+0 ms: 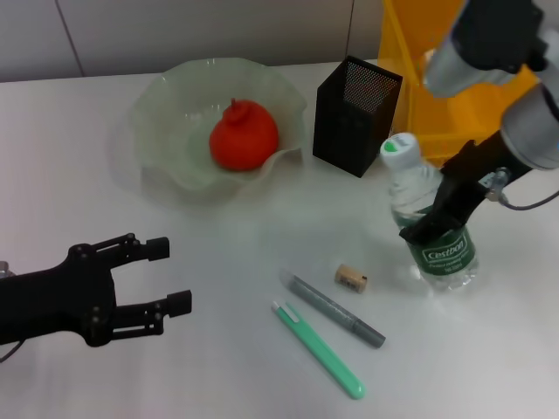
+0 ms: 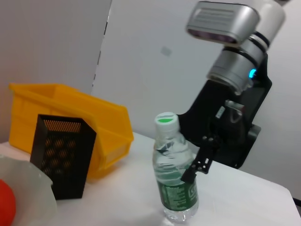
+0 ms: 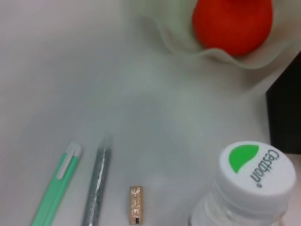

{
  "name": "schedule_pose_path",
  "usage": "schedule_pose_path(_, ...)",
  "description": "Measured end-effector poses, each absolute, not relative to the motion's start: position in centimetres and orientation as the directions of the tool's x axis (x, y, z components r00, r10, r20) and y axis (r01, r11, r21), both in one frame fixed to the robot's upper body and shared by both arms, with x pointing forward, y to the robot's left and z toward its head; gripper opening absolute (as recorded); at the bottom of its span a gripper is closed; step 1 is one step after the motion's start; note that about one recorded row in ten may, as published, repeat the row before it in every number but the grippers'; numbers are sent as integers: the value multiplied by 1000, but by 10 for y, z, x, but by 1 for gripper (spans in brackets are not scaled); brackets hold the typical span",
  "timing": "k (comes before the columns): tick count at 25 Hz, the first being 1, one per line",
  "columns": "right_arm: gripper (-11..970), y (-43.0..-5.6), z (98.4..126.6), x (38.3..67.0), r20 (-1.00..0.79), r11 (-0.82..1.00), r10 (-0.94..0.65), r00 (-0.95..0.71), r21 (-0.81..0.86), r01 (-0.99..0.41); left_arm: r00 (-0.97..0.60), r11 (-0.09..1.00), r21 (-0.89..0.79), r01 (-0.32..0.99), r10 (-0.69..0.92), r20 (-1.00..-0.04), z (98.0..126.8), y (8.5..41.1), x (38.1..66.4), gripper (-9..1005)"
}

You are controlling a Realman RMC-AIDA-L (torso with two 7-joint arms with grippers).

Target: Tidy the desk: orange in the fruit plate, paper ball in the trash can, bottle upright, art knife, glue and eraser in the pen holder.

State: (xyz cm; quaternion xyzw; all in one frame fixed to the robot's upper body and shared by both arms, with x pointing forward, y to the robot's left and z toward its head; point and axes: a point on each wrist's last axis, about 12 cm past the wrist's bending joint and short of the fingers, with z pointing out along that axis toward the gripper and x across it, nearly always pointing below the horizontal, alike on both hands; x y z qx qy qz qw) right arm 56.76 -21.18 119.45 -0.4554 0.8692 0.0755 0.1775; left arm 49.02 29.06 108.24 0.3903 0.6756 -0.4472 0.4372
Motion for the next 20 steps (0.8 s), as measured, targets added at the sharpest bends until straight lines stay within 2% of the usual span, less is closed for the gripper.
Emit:
schedule_pose_path(10, 787, -228, 1208, 553, -538, 547, -712, -451, -22, -837, -293, 302, -246, 921, 120, -949, 1090, 288, 501, 837)
schedule_pose_path(16, 787, -227, 1211, 549, -654, 431, -687, -316, -17, -902, -267, 327, -222, 918, 97, -959, 1098, 286, 514, 837)
schedule_pose_path(20, 787, -230, 1204, 553, -724, 374, -642, -251, -10, -927, -269, 357, -223, 907, 86, -959, 1107, 288, 527, 837)
